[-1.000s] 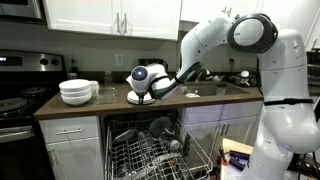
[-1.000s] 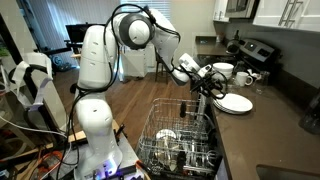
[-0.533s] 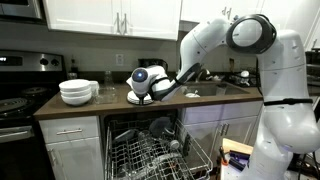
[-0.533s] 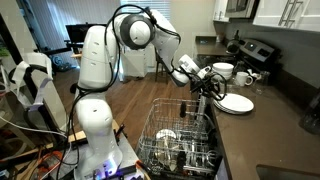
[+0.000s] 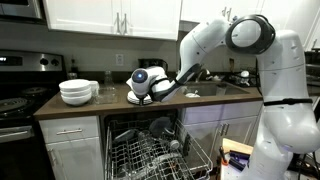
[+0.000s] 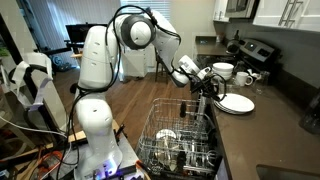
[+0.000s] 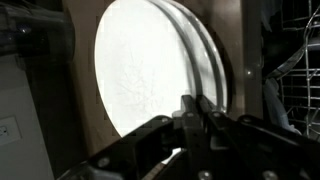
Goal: Pick up one plate and put it into the dishwasher.
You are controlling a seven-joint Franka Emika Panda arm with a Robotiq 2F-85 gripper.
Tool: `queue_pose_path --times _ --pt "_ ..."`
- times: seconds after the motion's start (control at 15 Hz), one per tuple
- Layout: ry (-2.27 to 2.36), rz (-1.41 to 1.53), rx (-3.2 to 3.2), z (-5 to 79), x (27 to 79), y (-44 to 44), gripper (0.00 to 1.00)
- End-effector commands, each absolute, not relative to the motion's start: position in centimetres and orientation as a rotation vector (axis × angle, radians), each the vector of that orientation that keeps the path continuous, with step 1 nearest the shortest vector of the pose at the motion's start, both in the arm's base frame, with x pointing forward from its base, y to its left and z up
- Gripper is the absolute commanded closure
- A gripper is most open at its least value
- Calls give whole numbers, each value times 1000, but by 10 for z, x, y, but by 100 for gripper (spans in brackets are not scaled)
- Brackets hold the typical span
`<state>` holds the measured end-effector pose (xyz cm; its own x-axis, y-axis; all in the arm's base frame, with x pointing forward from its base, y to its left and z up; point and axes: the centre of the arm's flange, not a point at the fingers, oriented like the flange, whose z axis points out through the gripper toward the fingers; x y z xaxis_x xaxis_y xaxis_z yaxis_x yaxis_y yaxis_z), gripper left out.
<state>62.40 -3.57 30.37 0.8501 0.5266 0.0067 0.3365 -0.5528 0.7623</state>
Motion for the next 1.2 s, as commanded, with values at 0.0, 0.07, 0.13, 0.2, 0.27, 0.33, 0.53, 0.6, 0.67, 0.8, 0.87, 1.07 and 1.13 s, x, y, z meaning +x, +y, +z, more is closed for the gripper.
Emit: queue_pose_path --times 0.0,0.07,0.13,0.2,0.27,0.33,0.53,0.6,0.67,0.8,0.87,1.07,1.13 --pt "670 301 2193 315 620 -28 96" --pt "675 303 2191 319 620 -24 96" --pt "685 309 2199 322 619 -19 96" --pt "693 313 2202 327 617 -13 96" --pt "704 316 2209 331 617 -8 96" --pt "715 320 2215 334 615 -3 96" --pt "726 324 2243 341 614 10 96" --pt "727 324 2246 341 613 13 96" --pt "730 324 2251 340 613 13 96" --pt "713 312 2258 337 615 9 95" --pt "703 305 2258 335 615 6 88" --pt "681 285 2257 331 615 -4 60" --pt "675 277 2261 330 614 -8 53"
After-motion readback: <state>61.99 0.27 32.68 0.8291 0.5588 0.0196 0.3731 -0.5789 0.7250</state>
